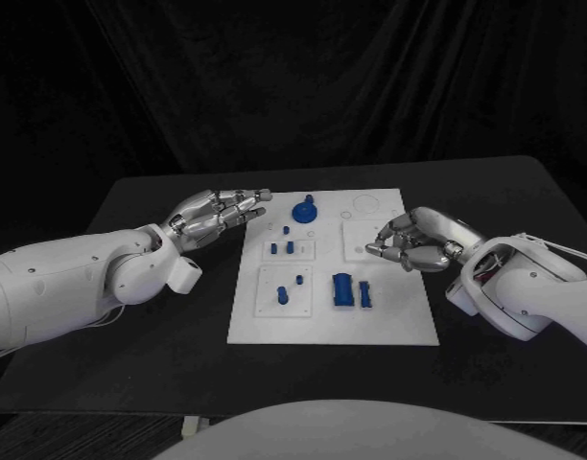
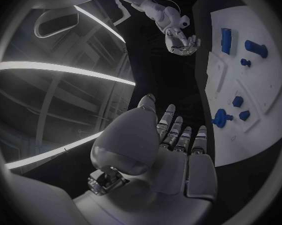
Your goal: Assemble the parts on the task board
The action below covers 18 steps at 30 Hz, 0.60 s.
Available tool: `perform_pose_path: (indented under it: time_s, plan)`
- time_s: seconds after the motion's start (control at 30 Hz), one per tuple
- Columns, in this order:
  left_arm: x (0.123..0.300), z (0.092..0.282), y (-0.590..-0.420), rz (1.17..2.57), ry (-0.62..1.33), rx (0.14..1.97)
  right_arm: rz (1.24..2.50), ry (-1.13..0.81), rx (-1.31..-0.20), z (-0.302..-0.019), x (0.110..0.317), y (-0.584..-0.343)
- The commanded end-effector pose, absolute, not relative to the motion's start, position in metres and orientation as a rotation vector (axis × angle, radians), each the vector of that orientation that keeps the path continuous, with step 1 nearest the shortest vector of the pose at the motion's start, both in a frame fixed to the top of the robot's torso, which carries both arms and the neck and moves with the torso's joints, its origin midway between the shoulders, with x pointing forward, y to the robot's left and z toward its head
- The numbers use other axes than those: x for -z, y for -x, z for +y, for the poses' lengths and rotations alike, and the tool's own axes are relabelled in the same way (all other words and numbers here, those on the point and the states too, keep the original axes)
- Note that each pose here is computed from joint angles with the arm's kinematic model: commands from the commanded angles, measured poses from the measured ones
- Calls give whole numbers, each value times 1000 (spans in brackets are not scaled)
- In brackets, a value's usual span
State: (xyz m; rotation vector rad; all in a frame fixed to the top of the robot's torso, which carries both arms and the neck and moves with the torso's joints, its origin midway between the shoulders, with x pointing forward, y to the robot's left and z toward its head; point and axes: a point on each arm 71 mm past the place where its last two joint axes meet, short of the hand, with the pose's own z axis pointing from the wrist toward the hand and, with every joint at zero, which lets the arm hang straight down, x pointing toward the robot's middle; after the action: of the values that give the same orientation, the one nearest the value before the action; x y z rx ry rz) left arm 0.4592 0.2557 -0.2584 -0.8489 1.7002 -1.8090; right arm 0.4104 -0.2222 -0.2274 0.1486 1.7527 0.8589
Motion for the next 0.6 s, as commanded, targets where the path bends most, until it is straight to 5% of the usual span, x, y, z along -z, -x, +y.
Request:
perform_pose_path:
  time_s: [0.03, 0.33, 0.6]
  plan:
    - [248, 258, -458, 1531, 793, 1834, 1411, -256, -1108, -228, 205, -409]
    - [237, 260, -444, 1447, 738, 1814, 1315, -446, -1386, -230, 202, -412]
    - [236, 257, -444, 1425, 724, 1801, 1268, -462, -1442, -231, 202, -416]
